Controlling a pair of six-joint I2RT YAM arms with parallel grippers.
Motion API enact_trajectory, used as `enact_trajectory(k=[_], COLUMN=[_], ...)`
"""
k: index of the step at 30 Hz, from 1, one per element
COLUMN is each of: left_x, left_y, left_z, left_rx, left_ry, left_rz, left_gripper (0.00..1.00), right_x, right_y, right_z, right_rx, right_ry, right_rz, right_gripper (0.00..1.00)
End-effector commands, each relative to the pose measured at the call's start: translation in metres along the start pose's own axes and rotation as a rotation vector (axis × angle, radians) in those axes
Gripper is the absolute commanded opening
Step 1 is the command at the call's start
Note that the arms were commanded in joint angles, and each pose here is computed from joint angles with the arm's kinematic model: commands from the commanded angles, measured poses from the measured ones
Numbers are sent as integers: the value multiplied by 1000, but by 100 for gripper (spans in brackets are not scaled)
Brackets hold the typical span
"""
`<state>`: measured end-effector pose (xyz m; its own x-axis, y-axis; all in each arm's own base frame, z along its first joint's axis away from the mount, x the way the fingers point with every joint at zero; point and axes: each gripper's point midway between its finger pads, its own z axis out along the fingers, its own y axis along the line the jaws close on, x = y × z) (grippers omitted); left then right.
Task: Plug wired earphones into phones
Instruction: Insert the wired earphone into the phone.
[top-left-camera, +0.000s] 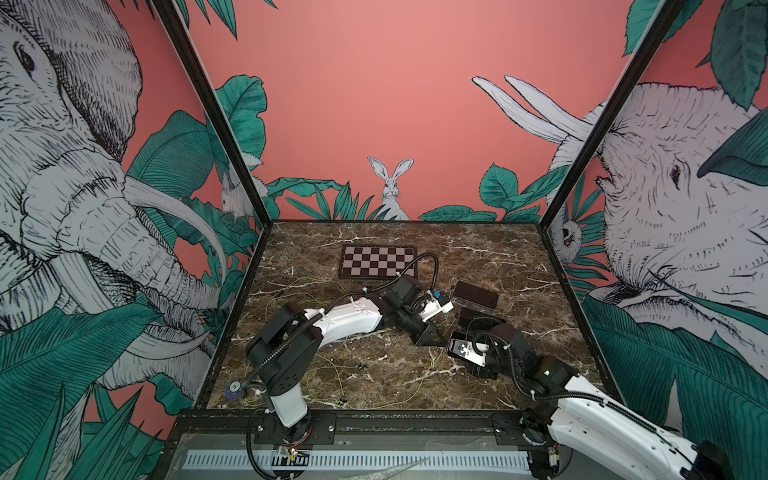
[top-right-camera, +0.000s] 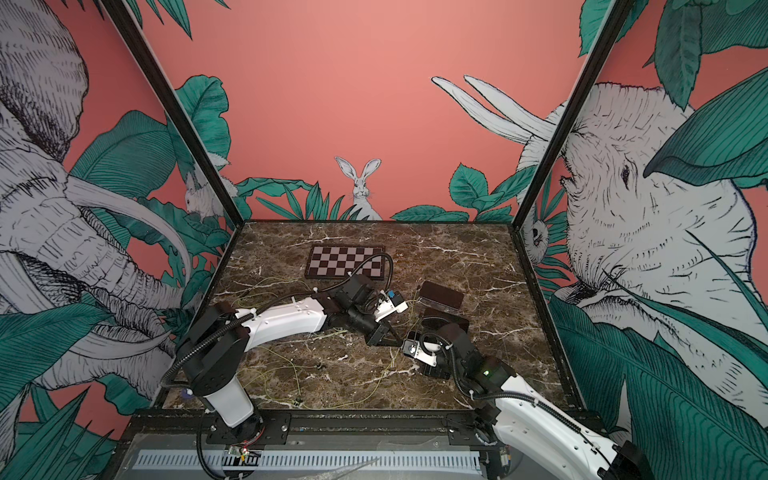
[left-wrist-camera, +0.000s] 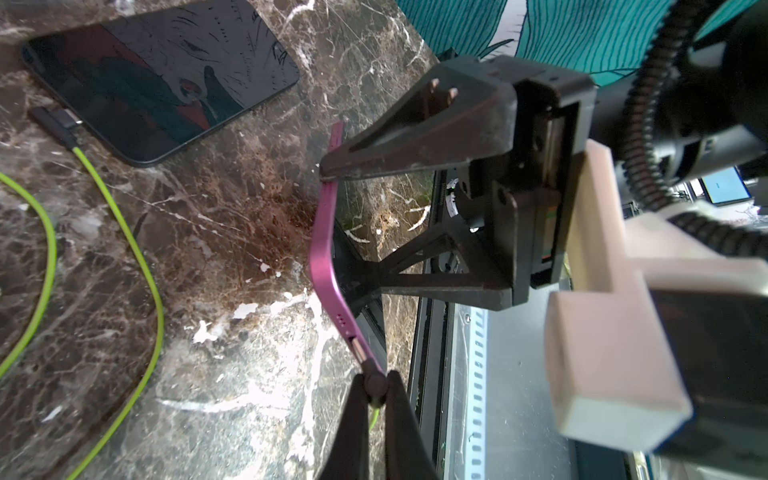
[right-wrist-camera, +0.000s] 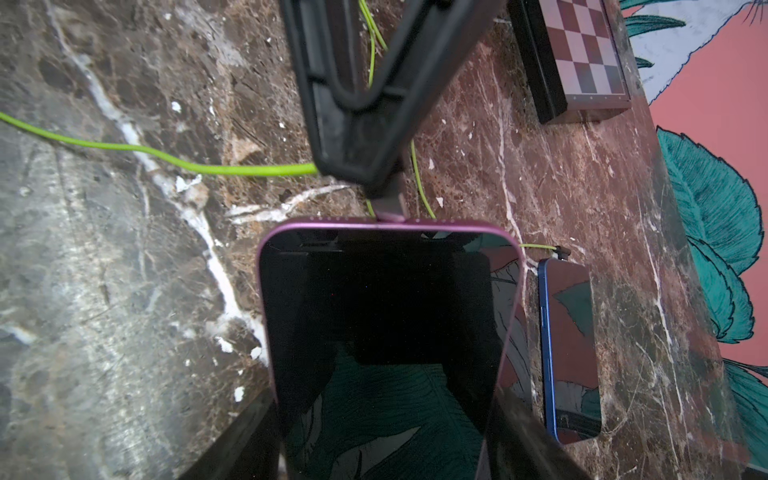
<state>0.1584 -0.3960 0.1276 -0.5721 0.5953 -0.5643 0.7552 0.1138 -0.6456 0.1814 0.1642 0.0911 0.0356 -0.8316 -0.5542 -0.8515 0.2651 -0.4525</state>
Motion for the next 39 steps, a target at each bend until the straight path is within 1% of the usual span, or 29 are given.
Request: enact_trajectory(k=[1,8,14,20,26,35,39], left_x=[-5,-2,0,-2,-10,-9,-13], left_y=[-13,-8,-2,-1,5,13,15], left_z=[0,0,-2,0,-6,-5,-6], left_rx=[27,15,-10,7,12,-23,-45], left_ry=[0,16,30,23,-25,-21,-35], left_rz=[85,93,98,82,52,43,29], left_gripper=[0,0,0,0,0,0,0], right_x=[-105,-113,-116,-125,-124,-125,-124], right_y=[-44,-42,-40,-43,-43,-45,-46], right_z=[-40,-49,-52,-59,-62,-59,-56], right_rx=[155,148,132,142,163,192,190], right_ry=[-449,-496,-501,-536,-527,-529,-512], right_rz=[-66,-78,-95,-119,-167,-204,-205], right_gripper=[63,63,63,63,62,62,62])
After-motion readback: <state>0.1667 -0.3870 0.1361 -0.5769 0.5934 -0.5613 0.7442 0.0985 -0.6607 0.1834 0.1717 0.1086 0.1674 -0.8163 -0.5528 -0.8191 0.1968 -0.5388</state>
